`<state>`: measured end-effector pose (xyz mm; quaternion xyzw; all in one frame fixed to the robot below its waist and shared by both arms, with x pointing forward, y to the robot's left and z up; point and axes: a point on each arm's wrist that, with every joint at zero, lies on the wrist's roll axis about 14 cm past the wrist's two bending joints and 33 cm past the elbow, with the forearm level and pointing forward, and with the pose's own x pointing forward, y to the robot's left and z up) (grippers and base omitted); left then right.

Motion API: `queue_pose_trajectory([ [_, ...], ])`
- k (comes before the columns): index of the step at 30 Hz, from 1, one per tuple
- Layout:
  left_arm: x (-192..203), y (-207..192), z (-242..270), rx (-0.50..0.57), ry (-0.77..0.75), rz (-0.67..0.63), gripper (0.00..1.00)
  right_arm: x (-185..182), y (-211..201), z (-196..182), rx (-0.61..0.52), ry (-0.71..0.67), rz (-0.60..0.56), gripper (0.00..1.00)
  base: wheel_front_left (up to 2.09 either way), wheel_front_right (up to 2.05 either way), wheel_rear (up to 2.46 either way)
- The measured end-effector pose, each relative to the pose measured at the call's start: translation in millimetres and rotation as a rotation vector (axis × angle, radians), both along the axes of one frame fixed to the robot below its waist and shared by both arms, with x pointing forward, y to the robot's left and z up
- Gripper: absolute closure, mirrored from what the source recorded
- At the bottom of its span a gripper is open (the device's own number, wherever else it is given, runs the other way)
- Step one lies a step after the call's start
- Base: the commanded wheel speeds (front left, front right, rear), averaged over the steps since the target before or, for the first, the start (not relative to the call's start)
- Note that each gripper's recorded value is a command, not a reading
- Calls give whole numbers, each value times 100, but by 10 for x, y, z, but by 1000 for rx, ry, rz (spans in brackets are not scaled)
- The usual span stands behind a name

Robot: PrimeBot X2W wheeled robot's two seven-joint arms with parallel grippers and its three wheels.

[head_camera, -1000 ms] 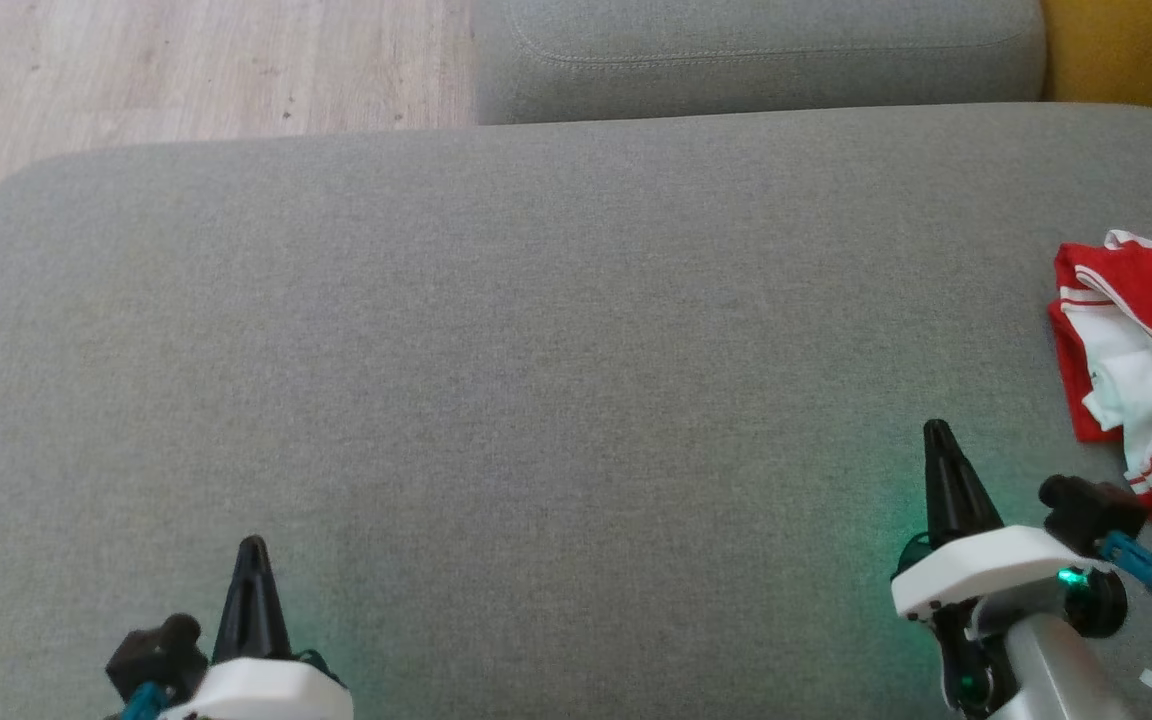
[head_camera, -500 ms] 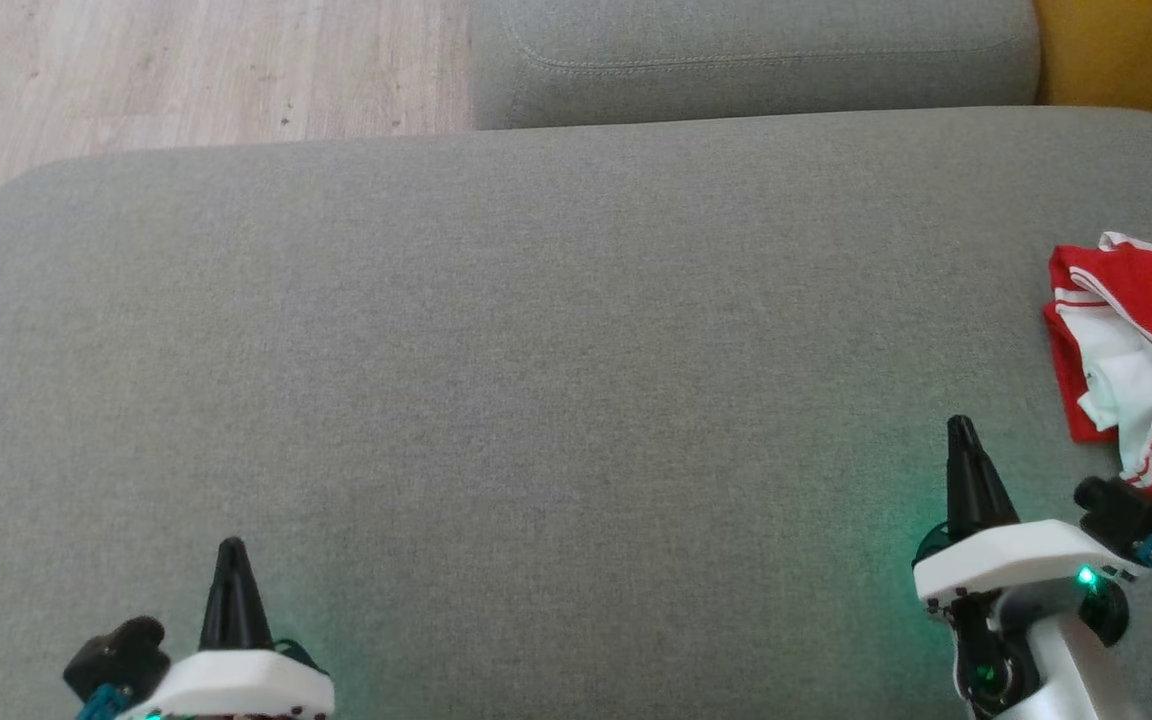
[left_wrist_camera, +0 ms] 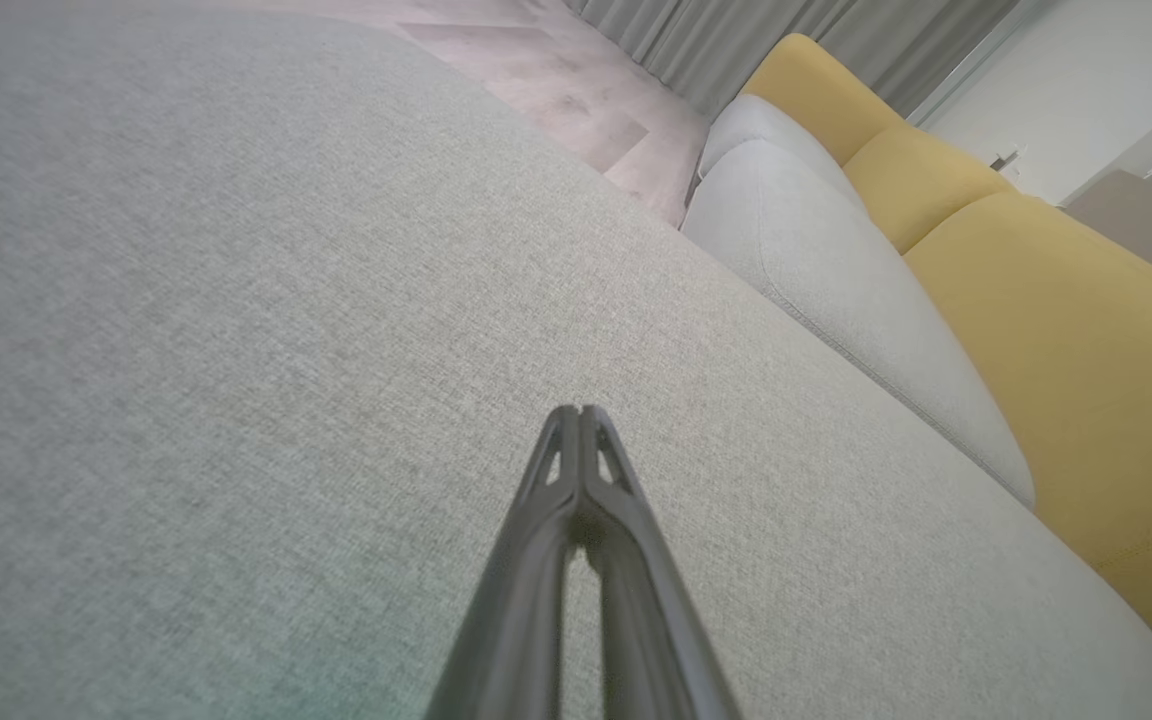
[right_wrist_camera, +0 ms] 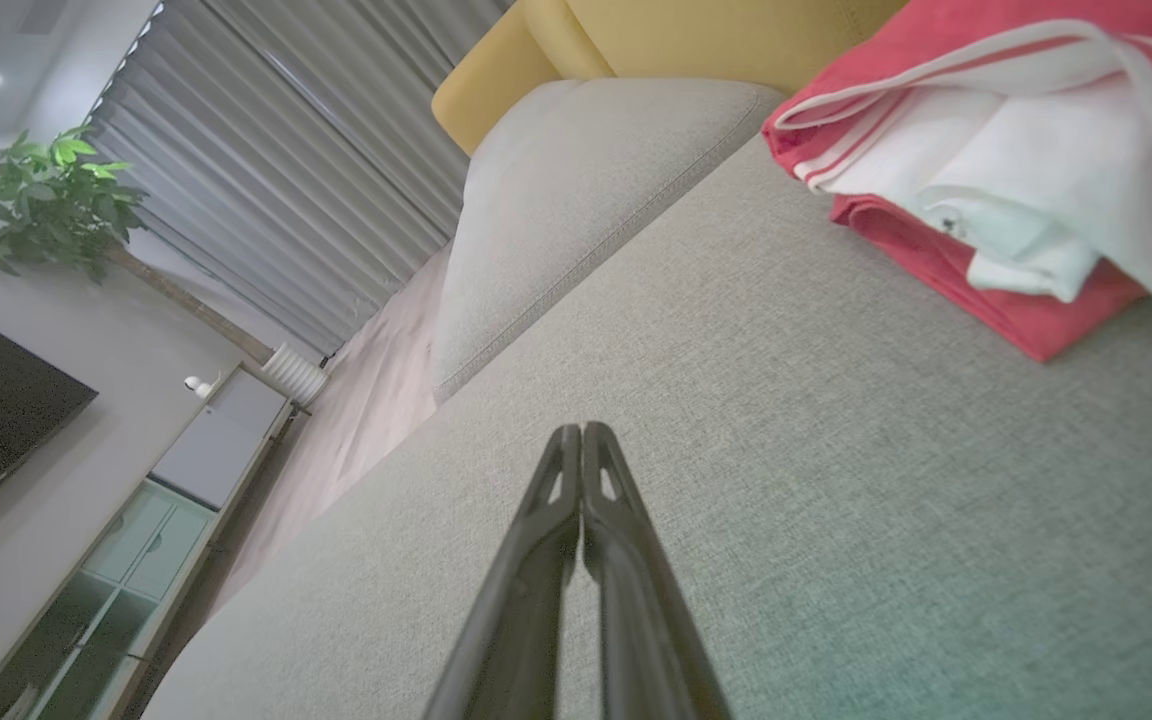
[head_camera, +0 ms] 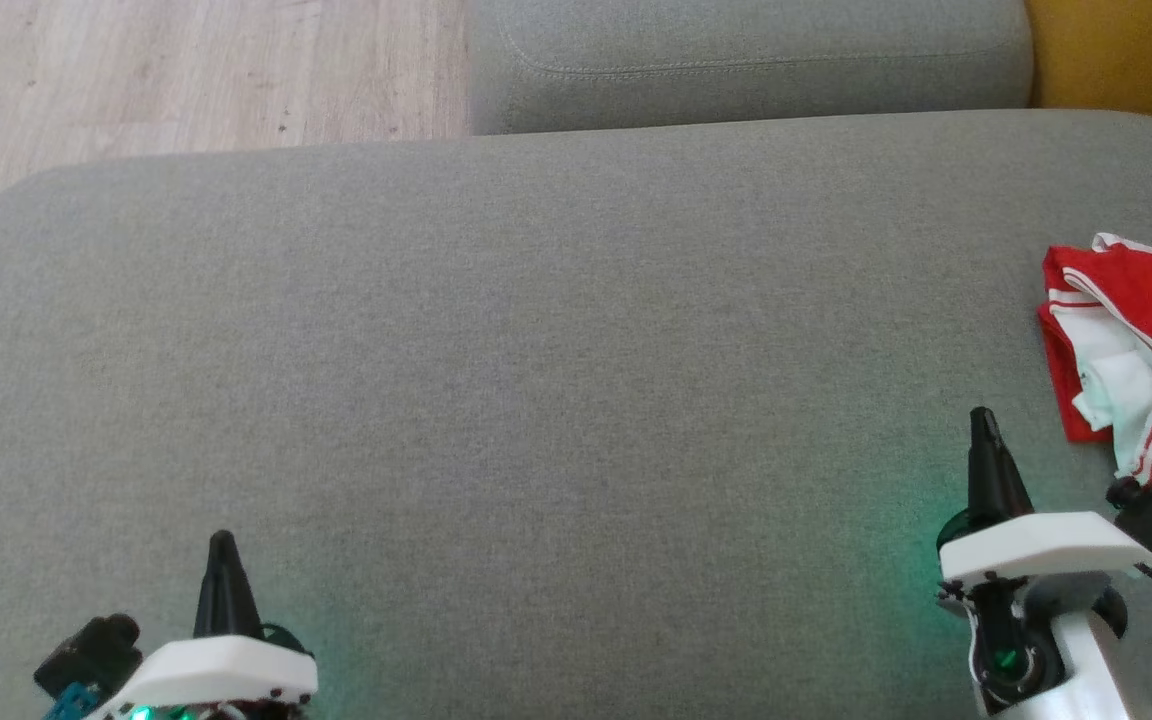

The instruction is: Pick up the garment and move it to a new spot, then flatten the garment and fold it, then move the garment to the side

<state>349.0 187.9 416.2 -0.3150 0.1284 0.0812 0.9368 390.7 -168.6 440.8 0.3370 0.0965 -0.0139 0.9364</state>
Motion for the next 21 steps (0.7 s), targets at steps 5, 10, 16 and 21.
queue_pose_trajectory([
  [5,3,17,6,-60,0,17,100,3,-28,30,54,-4,-21,100,0,0,0],
  [10,6,29,13,-117,0,35,100,5,-51,53,111,-4,-36,100,0,0,0],
  [16,22,15,43,-188,-9,43,100,7,-96,93,177,-11,-61,100,0,0,0],
  [21,40,3,73,-246,-19,50,100,-21,-122,93,232,-10,-79,100,0,0,0],
])
